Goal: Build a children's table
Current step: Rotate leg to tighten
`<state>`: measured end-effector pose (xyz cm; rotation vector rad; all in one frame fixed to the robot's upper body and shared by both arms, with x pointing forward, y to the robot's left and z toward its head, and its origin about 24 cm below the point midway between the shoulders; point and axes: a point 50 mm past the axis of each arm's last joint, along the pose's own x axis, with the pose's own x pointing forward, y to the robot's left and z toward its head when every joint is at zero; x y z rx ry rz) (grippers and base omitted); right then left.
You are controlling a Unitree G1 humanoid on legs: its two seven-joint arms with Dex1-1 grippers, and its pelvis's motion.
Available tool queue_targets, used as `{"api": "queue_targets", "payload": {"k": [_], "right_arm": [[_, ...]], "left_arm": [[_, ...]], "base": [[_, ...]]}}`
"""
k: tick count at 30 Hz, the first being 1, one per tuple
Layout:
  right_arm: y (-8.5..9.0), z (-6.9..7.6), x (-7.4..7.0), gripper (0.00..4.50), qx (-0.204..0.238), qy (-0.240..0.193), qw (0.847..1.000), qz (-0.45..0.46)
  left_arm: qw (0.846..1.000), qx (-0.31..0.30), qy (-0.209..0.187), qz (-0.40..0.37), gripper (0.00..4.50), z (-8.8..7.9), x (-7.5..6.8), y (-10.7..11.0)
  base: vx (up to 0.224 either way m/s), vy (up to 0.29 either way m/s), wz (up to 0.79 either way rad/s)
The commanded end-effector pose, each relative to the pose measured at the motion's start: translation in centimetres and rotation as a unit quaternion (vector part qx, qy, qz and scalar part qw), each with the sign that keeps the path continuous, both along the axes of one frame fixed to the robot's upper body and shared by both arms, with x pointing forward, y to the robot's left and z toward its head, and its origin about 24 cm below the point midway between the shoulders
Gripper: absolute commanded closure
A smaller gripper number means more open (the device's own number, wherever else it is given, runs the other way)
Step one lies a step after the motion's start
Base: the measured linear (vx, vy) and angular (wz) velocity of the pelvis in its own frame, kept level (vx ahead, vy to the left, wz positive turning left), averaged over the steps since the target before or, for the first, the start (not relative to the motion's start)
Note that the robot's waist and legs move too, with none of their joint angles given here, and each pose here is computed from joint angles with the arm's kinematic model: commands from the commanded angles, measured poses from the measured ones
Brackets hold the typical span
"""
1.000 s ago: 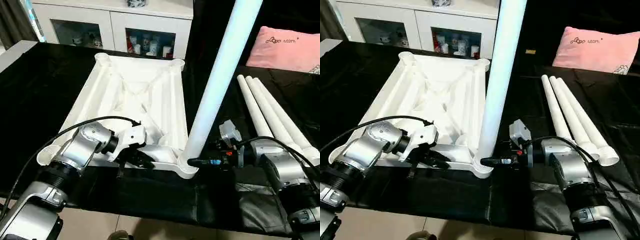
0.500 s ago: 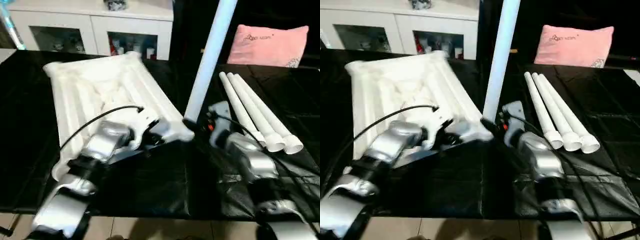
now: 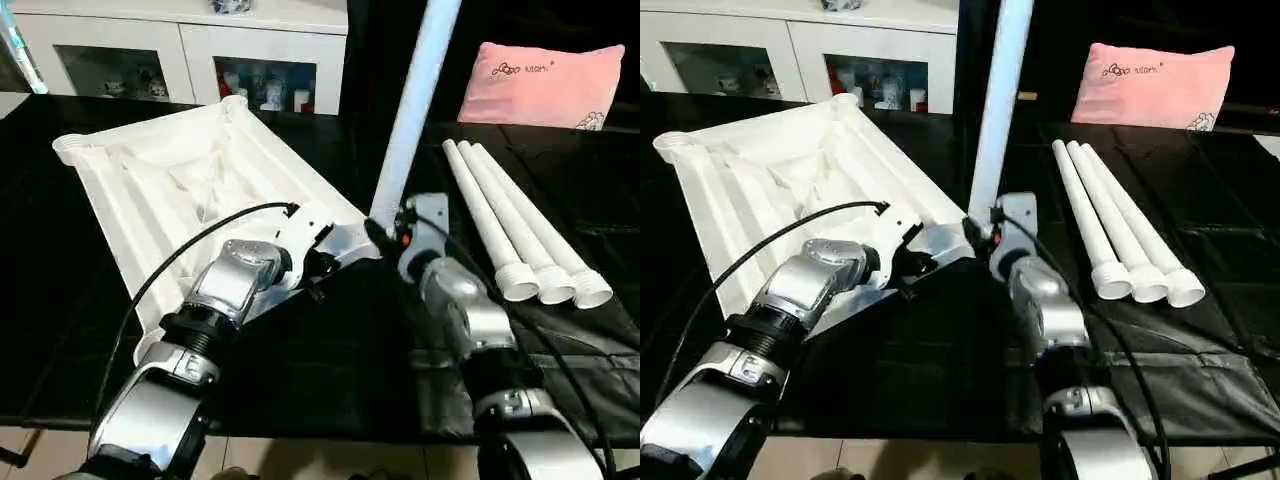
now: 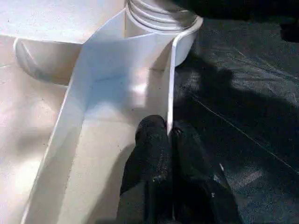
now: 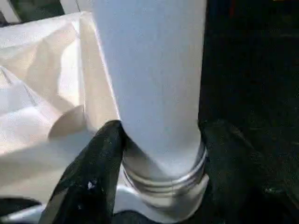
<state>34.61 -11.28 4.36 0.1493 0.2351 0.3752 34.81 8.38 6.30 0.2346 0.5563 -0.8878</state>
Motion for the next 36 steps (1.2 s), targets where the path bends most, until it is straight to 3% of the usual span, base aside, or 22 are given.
{"api": "queue_targets", "payload": {"k": [1,3,8,11,15,17,19,22,25,27,30,31,36], "right_arm": [[0.6,-1.5,-0.9,1.31,-0.006,0.027,0.999,0.034],[-0.9,-0.9,-1.5,1.19,0.0,-0.004,0.997,0.072],[-2.7,-0.3,-2.4,0.71,-0.001,-0.026,0.992,0.127],[-5.1,0.4,-3.5,0.51,-0.033,-0.042,0.975,0.215],[-6.4,1.1,-4.0,0.1,-0.045,-0.045,0.963,0.264],[-6.5,1.3,-4.0,0.04,-0.042,-0.046,0.961,0.271],[-7.0,2.5,-4.4,0.04,-0.039,-0.058,0.941,0.331],[-7.0,2.9,-4.8,0.04,-0.042,-0.057,0.925,0.373],[-6.6,2.9,-5.5,0.04,-0.044,-0.033,0.891,0.45],[-6.4,2.8,-5.5,0.04,-0.042,-0.019,0.877,0.478],[-6.2,2.7,-5.6,0.04,-0.037,-0.01,0.868,0.495],[-6.1,2.6,-5.6,0.21,-0.04,-0.003,0.859,0.511],[-5.9,2.5,-5.5,0.51,-0.035,0.009,0.847,0.53]], "left_arm": [[0.998,-0.029,-0.05,-0.03,4.5,2.0,0.3,-0.7],[0.997,-0.016,-0.046,-0.055,4.5,1.8,0.0,0.6],[0.994,0.003,-0.036,-0.102,4.5,1.2,-0.5,1.8],[0.986,0.011,-0.04,-0.164,4.5,0.9,-1.3,2.9],[0.977,-0.002,-0.034,-0.212,4.5,1.1,-1.9,3.1],[0.975,-0.002,-0.032,-0.221,4.5,1.2,-2.0,3.2],[0.959,0.004,-0.019,-0.284,4.5,1.2,-2.8,3.7],[0.952,0.01,-0.013,-0.307,4.5,1.1,-3.1,3.9],[0.938,0.022,-0.003,-0.345,4.5,1.0,-3.5,4.1],[0.931,0.026,0.002,-0.365,4.5,1.0,-3.8,4.0],[0.928,0.027,0.003,-0.373,4.5,1.0,-3.9,4.0],[0.923,0.03,0.005,-0.383,4.5,0.9,-4.0,4.0],[0.917,0.033,0.009,-0.396,4.5,0.8,-4.2,4.0]], "base": [[0.0,0.0,0.0],[0.0,0.0,0.0],[0.0,0.0,0.0],[0.0,0.0,0.0],[0.0,0.0,0.0],[0.0,0.0,0.0],[0.0,0.0,0.0],[0.0,0.0,0.0],[0.0,0.0,0.0],[0.0,0.0,0.0],[0.0,0.0,0.0],[0.0,0.0,0.0],[0.0,0.0,0.0]]}}
